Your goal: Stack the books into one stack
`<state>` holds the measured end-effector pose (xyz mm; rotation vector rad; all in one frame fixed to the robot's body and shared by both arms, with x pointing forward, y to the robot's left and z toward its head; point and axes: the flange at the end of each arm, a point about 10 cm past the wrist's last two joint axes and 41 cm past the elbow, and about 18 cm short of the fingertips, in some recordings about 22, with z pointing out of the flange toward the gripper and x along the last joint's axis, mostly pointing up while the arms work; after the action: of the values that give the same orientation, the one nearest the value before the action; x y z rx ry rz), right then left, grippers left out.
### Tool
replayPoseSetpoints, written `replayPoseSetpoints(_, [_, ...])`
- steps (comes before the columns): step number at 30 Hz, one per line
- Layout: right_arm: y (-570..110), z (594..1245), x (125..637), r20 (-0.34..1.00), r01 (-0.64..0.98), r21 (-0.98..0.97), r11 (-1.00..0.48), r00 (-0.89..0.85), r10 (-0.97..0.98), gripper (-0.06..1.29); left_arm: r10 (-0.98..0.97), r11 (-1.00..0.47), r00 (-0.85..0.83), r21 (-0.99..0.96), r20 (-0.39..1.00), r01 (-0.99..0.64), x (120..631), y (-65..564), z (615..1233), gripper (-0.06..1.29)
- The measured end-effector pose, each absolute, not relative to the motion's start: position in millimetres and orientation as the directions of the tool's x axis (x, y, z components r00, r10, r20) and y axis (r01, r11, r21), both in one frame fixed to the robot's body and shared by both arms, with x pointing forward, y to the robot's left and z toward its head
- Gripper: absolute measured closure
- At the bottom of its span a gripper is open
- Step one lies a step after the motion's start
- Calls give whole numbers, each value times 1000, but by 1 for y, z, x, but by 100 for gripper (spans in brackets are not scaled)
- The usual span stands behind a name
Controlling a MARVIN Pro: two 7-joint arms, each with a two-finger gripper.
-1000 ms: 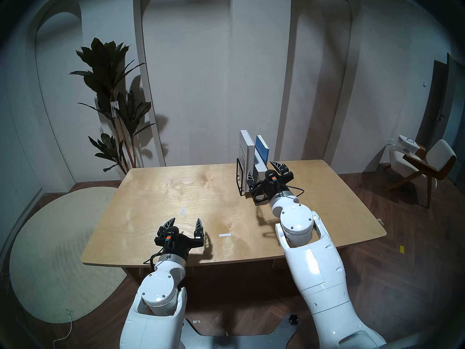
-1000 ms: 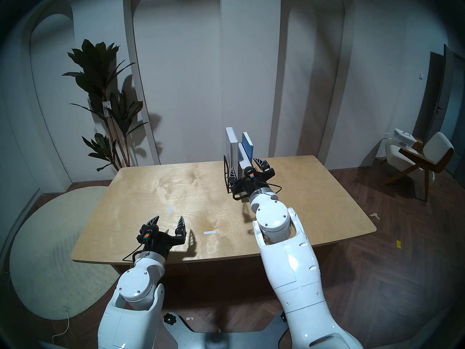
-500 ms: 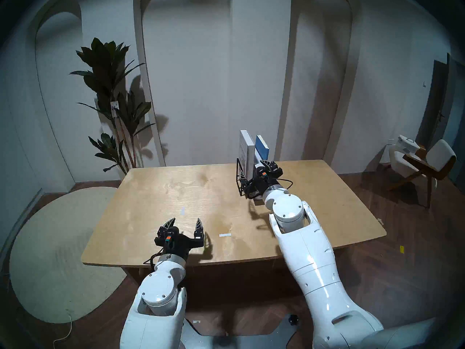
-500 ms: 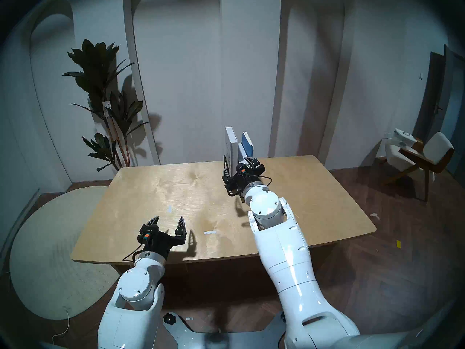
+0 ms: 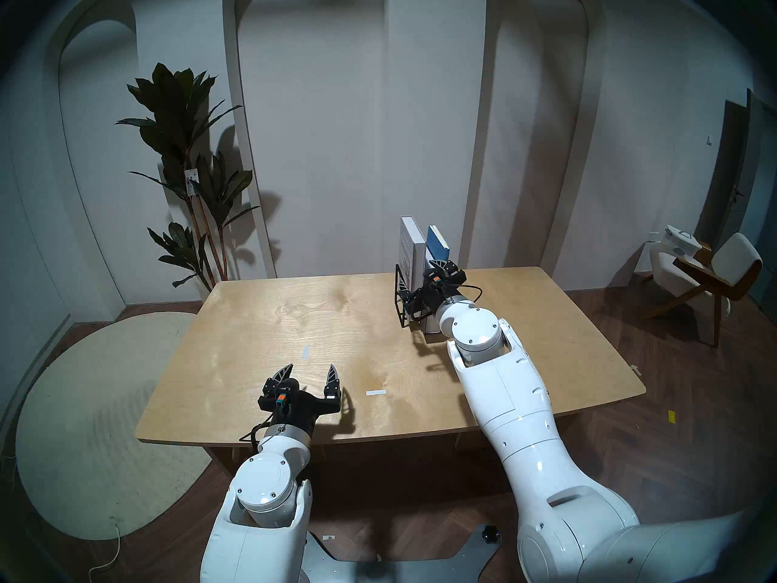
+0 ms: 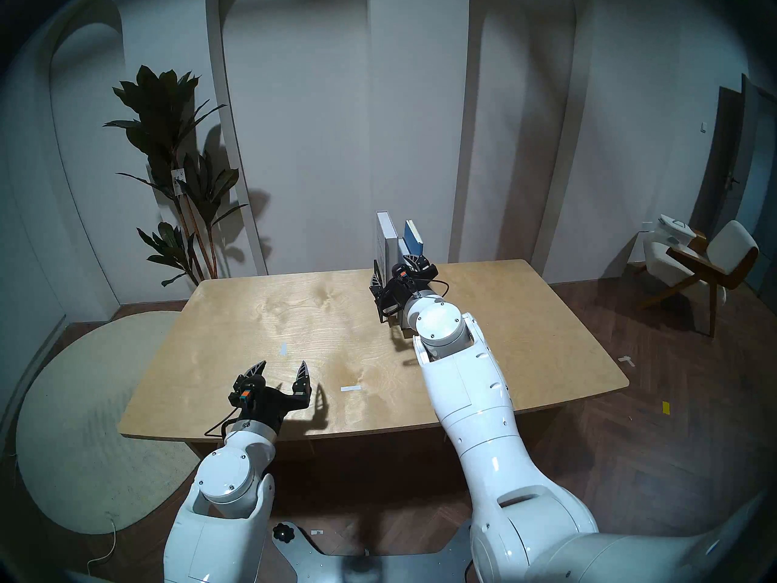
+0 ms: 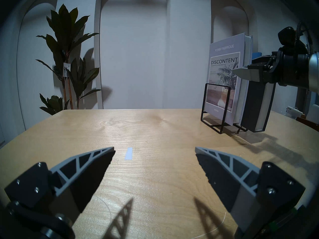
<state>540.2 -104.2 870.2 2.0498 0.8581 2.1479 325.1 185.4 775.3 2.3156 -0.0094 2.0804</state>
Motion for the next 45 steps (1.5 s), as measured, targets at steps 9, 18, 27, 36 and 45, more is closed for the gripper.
replayPoseSetpoints(9, [-98,862,559,902,362,427,-828,-107,418,0,15,-1000,107,18,994,-24,325,185,775,0])
replayPoseSetpoints(18, [-93,861,575,895,369,440,-818,-113,431,0,16,-1000,106,19,994,-24,325,185,775,0])
replayPoseSetpoints(27, [-80,865,586,892,358,451,-818,-153,425,0,18,-999,106,21,994,-24,325,185,776,0])
replayPoseSetpoints(36, [-64,881,581,922,256,378,-890,-193,336,0,19,-1000,105,22,994,-21,325,186,776,0])
replayPoseSetpoints(45, [-62,886,580,954,157,296,-942,-91,284,62,20,-1000,103,22,994,-15,325,186,777,0])
